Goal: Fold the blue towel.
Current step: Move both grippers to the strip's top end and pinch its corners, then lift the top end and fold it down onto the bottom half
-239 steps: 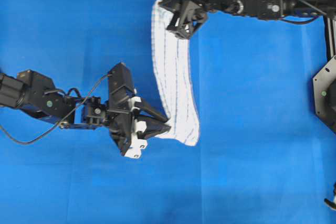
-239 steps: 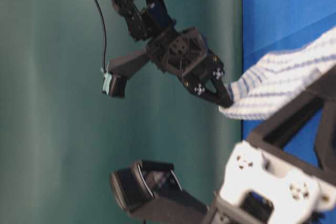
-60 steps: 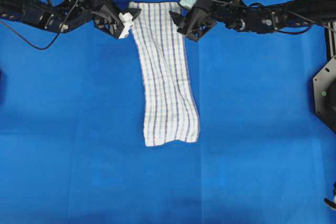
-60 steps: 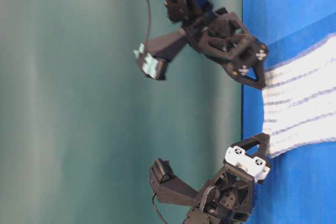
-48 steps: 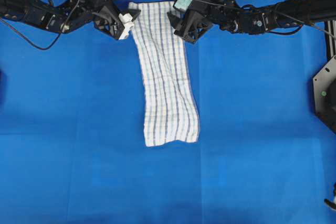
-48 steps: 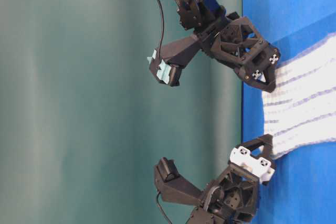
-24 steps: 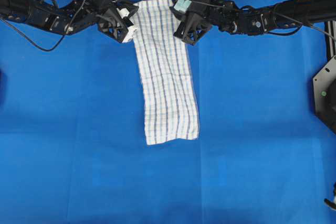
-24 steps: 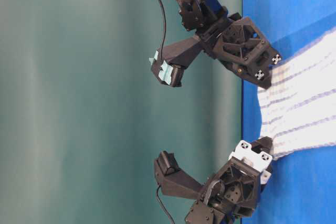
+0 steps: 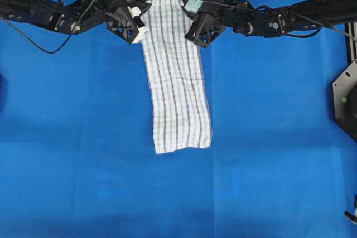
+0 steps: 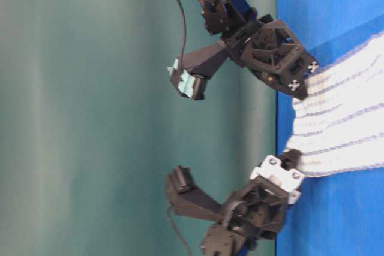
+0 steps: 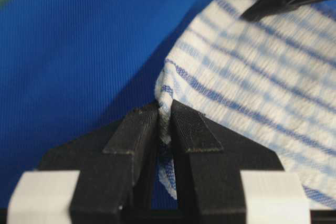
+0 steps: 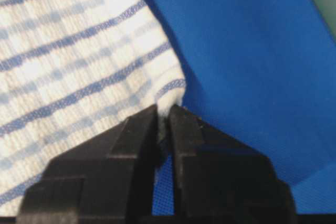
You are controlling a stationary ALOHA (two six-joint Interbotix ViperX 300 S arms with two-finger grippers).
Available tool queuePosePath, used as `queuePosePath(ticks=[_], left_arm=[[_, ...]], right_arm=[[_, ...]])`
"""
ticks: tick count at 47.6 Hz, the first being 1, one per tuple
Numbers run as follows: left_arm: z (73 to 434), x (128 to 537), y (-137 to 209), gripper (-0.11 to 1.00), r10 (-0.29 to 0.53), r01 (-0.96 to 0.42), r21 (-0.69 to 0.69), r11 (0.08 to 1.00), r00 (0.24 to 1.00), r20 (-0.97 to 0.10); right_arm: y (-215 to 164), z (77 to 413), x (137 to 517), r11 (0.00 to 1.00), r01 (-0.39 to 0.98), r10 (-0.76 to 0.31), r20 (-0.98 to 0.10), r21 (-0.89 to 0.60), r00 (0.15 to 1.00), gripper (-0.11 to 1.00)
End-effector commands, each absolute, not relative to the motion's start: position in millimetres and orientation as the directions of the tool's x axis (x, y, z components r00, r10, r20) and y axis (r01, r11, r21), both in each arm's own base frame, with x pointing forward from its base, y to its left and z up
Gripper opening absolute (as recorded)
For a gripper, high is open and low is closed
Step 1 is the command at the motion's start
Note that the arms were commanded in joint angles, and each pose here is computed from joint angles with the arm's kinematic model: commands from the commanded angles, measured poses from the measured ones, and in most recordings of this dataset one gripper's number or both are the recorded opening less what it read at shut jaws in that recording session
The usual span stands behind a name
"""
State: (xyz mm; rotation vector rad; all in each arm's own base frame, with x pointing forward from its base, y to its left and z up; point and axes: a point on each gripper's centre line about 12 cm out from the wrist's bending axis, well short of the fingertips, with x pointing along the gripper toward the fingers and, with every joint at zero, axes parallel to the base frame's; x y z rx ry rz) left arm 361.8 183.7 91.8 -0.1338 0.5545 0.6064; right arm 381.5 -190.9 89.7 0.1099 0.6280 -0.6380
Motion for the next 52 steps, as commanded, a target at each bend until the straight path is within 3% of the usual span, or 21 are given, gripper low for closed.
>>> queuePosePath(ticks=[1,15,31,52], left_arm=[[132,368,185,0.04,0.515,-0.559,0.043,0.828,0.728,-0.452],[183,361,178,0.05,0.497,-0.524,0.046,0.85,0.772,-0.395],[186,366,167,0.05,0.466,-0.486,0.059,0.872,0.787,-0.405],[194,383,71,0.05,0.255,-0.256,0.051,0.965,0.879,-0.402]], right_arm=[[-193,122,384,0.801,0.594,-0.542,-0.515,-0.075,0.664,-0.02],[-181,171,370,0.806,0.59,-0.551,-0.428,-0.049,0.716,-0.02],[-166,175,357,0.816,0.576,-0.535,-0.43,-0.039,0.728,-0.02],[-96,191,344,0.888,0.46,-0.414,-0.412,0.014,0.812,-0.02]])
